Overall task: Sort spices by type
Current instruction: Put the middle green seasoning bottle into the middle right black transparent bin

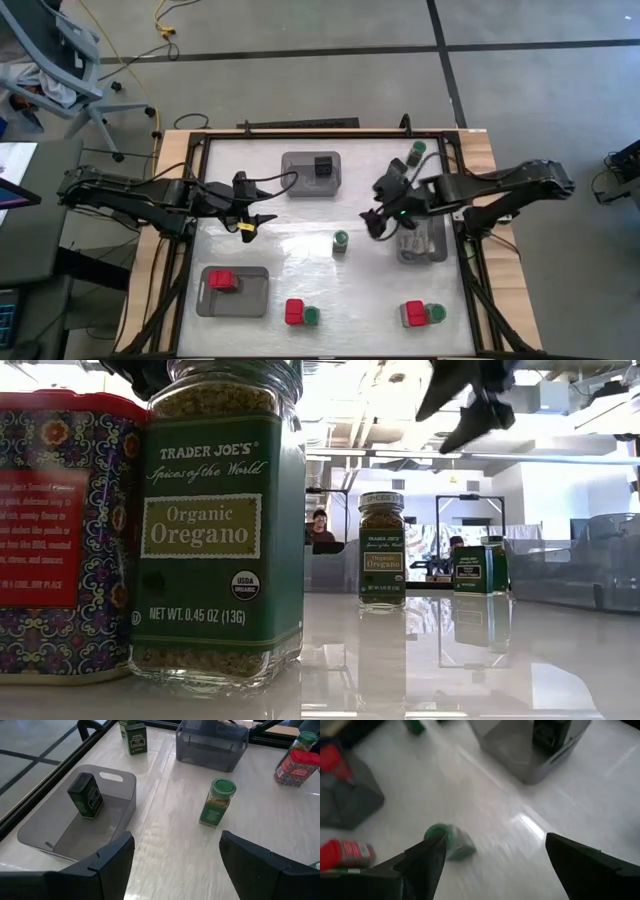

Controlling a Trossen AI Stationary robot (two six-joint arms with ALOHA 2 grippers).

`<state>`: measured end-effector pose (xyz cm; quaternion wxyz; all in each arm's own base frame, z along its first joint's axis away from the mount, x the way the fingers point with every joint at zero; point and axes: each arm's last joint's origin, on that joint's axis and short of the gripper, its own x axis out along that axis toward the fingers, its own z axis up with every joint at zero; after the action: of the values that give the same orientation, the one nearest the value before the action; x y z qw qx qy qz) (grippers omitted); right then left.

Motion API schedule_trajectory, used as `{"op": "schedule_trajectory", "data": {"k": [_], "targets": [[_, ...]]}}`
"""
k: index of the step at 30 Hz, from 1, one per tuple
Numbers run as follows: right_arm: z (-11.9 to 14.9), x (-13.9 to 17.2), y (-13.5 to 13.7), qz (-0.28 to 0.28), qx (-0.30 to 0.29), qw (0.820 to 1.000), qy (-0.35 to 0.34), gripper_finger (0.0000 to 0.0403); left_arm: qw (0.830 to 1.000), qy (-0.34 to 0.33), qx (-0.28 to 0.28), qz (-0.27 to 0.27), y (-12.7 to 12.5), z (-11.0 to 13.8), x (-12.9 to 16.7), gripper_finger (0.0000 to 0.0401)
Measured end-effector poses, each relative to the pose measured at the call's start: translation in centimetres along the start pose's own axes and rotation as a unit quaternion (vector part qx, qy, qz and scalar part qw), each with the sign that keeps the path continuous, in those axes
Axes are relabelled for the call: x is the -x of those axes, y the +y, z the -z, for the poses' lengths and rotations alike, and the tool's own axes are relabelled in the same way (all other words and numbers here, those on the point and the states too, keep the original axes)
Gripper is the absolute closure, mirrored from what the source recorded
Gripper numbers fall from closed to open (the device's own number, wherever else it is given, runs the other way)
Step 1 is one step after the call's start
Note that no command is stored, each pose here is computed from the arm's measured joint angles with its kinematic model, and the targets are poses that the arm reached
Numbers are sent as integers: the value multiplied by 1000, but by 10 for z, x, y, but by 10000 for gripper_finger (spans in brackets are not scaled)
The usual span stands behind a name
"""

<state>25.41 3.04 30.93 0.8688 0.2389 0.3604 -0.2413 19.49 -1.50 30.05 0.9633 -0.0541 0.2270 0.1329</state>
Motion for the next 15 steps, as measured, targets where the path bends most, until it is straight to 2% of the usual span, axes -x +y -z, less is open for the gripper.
{"op": "schedule_trajectory", "data": {"k": [3, 9, 15], "targets": [[-6, -1, 21, 21, 44, 998, 37, 38, 1000, 0, 0, 0, 0, 0, 0, 122], [-13, -8, 58, 8, 124, 991, 56, 38, 1000, 4, -2, -1, 0, 1, 0, 122], [-12, -32, 74, -11, 180, 980, 81, 39, 1000, 6, -4, -1, 0, 1, 0, 122]]}}
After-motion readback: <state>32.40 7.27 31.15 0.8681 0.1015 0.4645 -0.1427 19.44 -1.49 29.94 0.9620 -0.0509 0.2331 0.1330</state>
